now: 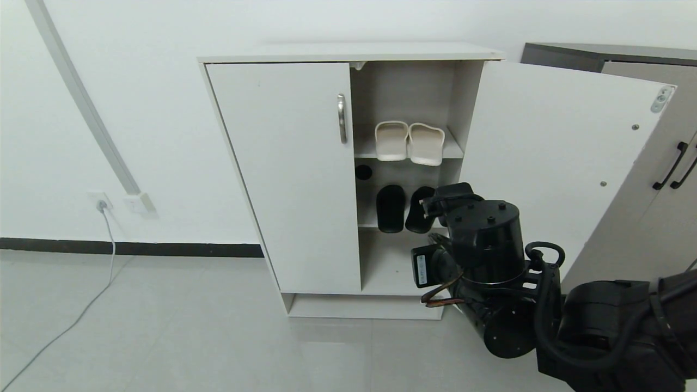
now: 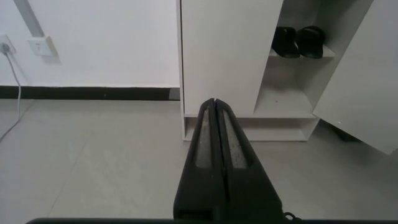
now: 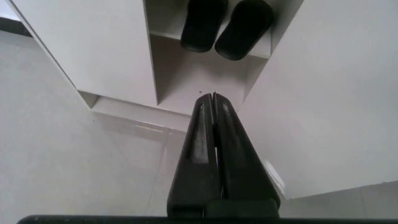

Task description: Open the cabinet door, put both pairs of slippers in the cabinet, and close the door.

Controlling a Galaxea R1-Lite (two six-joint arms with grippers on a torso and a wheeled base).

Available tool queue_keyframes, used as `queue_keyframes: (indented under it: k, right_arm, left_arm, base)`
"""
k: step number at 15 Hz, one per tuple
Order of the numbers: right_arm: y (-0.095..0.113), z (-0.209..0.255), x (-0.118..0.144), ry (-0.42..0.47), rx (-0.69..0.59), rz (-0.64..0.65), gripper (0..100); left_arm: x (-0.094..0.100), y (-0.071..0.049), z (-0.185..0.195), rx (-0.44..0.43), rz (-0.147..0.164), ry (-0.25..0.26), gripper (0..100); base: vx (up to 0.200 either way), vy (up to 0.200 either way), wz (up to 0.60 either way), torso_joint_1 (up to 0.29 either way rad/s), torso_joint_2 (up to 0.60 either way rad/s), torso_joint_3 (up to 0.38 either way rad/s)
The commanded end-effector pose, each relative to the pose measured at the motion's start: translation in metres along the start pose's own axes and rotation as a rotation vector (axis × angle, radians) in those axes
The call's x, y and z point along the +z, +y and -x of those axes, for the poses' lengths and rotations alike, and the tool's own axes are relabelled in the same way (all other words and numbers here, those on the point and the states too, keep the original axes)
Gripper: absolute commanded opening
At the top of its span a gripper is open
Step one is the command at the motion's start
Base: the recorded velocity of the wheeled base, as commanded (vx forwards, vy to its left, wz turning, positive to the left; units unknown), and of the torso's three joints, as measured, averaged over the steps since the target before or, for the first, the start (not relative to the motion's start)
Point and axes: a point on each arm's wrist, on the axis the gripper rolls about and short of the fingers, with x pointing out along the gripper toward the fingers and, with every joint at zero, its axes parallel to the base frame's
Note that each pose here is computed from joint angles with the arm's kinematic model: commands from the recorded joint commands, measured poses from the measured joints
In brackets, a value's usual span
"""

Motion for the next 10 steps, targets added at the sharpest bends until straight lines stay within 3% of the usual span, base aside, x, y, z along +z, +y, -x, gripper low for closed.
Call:
queue_keyframes:
  k: [1,5,10]
  right_arm:
    - [0.0006,-0.0009,-0.0027,0.006,-0.002,0.007,0]
    - [0.0005,-0.0006,-0.0022,0.005,0.000,0.007,0]
    - [0.0005,-0.0008,-0.0035,0.009,0.000,0.009,0]
  left_arm:
    - [0.0000,0.0000,0.0000,0.000,0.001,0.000,0]
    - [0.0001,0.0000,-0.0001,0.000,-0.001,0.000,0]
    - [0.0000,0.0000,0.0000,0.000,-0.001,0.000,0]
  base:
    - [0.000,0.000,0.00,0.000,0.00,0.000]
    - [0.000,0.000,0.00,0.013,-0.17,-0.251]
    - [0.000,0.000,0.00,0.068,-0.49,-0.355]
